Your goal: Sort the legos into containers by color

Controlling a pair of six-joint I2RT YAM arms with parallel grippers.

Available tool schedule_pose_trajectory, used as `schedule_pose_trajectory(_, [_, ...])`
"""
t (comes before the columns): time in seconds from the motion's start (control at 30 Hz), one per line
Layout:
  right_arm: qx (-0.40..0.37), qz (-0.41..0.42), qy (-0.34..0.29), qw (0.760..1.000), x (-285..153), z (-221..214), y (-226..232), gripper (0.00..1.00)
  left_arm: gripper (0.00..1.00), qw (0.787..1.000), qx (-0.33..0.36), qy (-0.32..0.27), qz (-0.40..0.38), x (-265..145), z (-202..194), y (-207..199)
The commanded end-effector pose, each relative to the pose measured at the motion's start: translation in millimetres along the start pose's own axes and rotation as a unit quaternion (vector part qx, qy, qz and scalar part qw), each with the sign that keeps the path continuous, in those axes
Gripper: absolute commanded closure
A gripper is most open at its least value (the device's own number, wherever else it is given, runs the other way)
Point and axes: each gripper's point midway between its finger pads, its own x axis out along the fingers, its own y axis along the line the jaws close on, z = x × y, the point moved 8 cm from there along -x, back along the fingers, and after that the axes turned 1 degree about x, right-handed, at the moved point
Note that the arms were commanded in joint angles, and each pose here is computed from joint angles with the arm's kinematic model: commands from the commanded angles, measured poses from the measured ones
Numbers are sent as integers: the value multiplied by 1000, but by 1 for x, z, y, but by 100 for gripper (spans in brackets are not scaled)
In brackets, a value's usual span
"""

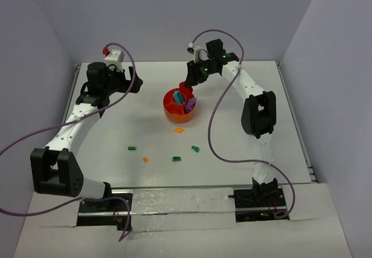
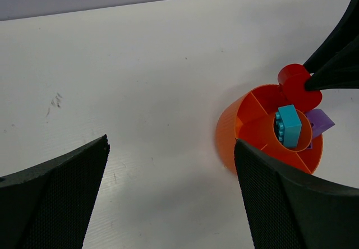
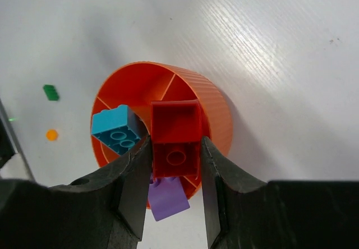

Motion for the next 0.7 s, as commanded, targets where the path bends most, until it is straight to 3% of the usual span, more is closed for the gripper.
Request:
schedule_pose_trajectory(0.0, [-65,-59,-17,996,-23,22,19,100,1,999,15,-37,10,-5,16,2])
schedule_pose_trajectory(0.57, [-114,-78,13,990,-17,16,28,98,1,999,12,-34,16,-8,12,3])
schedule_pose_trajectory(0.67, [-118,-73,16,990,-18,15,30,85,1,999,13,-30,13,-10,10,2])
